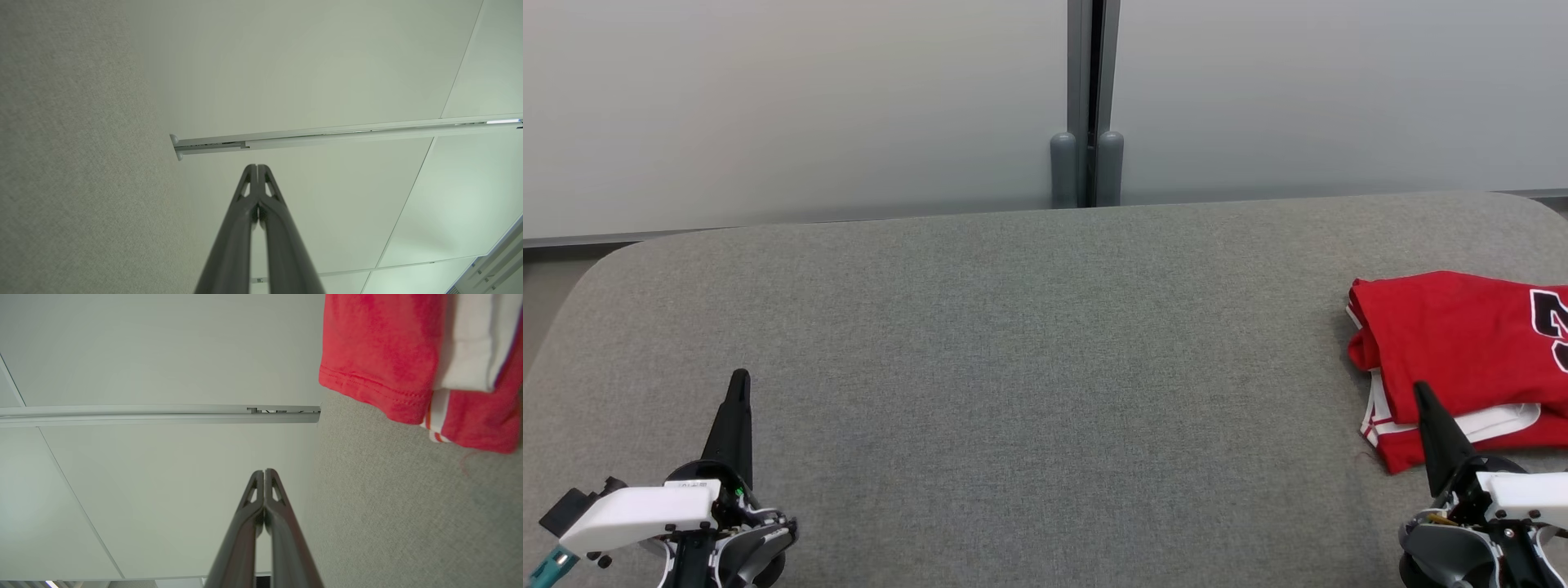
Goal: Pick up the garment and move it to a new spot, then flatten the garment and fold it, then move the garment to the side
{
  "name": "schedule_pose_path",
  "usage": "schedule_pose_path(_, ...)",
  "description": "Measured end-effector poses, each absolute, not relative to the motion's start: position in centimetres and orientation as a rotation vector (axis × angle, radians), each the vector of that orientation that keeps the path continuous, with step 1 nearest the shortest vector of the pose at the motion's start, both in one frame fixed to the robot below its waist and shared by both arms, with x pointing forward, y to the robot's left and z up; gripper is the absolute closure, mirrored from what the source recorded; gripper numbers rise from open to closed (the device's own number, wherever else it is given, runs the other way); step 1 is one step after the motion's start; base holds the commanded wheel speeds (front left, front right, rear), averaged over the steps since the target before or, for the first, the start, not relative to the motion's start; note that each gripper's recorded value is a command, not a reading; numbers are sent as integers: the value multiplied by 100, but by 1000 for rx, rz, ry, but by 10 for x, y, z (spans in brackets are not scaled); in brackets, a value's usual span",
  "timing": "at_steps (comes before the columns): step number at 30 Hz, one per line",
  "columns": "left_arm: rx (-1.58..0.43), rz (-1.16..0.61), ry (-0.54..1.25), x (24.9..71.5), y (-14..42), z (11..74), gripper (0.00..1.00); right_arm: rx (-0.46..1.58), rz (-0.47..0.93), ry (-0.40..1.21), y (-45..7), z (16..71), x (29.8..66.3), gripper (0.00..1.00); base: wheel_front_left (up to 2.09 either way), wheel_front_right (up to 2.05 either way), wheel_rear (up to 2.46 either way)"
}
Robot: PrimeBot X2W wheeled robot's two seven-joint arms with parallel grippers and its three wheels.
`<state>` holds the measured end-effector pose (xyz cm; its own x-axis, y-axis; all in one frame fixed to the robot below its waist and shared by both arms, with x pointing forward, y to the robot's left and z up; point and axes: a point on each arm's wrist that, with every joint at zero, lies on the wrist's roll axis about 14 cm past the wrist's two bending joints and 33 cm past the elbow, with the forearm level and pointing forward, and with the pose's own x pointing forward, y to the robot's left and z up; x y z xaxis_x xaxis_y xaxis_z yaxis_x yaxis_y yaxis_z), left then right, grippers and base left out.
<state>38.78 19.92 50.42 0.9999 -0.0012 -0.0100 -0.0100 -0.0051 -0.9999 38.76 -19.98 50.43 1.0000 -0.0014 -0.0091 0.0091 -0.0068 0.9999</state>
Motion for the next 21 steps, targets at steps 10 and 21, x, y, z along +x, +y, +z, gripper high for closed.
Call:
schedule_pose_path(10, -1576, 7, 9, 388, 199, 504, 100, 1578, -8, 6, -200, 504, 388, 100, 0, 0, 0)
schedule_pose_path(21, -1576, 7, 9, 388, 199, 504, 100, 1578, -8, 6, -200, 504, 388, 100, 0, 0, 0)
